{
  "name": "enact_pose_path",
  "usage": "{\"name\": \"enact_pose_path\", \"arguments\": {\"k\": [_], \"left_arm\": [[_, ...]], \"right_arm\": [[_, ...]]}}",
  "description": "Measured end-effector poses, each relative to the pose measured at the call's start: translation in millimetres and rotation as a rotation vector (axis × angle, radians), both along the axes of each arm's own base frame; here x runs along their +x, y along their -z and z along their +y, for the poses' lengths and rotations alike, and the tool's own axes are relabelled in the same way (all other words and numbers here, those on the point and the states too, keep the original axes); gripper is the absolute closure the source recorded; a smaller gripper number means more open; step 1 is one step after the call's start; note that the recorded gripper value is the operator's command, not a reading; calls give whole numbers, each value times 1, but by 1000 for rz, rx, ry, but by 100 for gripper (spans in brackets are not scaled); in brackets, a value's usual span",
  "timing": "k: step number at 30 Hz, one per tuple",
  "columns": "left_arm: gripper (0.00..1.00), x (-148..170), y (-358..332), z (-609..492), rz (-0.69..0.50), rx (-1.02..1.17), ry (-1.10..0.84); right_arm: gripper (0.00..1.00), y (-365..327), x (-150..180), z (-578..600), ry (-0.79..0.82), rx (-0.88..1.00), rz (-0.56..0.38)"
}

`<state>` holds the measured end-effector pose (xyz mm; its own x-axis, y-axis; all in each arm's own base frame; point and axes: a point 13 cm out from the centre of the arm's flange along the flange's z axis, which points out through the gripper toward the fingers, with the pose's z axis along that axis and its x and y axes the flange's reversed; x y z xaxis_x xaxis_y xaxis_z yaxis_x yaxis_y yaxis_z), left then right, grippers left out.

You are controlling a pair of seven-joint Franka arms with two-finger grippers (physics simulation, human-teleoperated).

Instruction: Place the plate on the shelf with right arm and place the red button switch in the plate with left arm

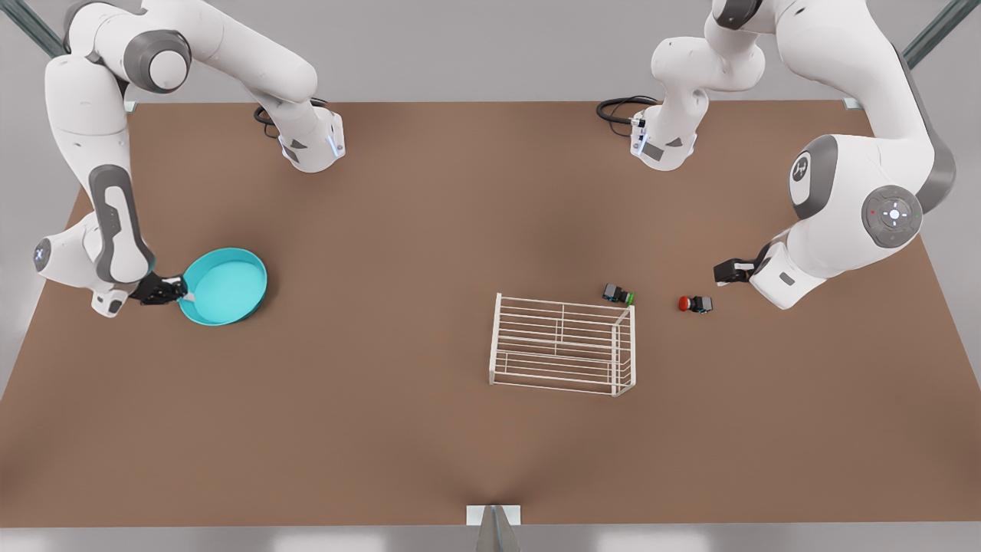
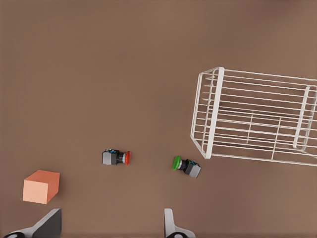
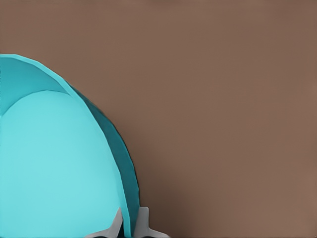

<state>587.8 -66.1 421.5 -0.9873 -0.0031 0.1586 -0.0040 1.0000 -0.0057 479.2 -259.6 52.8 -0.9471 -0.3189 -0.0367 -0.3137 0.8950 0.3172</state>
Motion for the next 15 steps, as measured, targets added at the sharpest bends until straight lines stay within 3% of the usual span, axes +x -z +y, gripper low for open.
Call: {"name": "enact_pose_path", "arguments": {"k": [3, 9, 15], "left_arm": [[0, 0, 0, 0, 0, 0, -1], [0, 0, 0, 1, -1, 1, -2], [0, 0, 0, 1, -1, 1, -2]], "right_arm": [[79, -19, 22, 9, -31, 19, -28], [79, -86, 120, 127, -227, 127, -108], [79, -136, 158, 325, -387, 230, -93]]}}
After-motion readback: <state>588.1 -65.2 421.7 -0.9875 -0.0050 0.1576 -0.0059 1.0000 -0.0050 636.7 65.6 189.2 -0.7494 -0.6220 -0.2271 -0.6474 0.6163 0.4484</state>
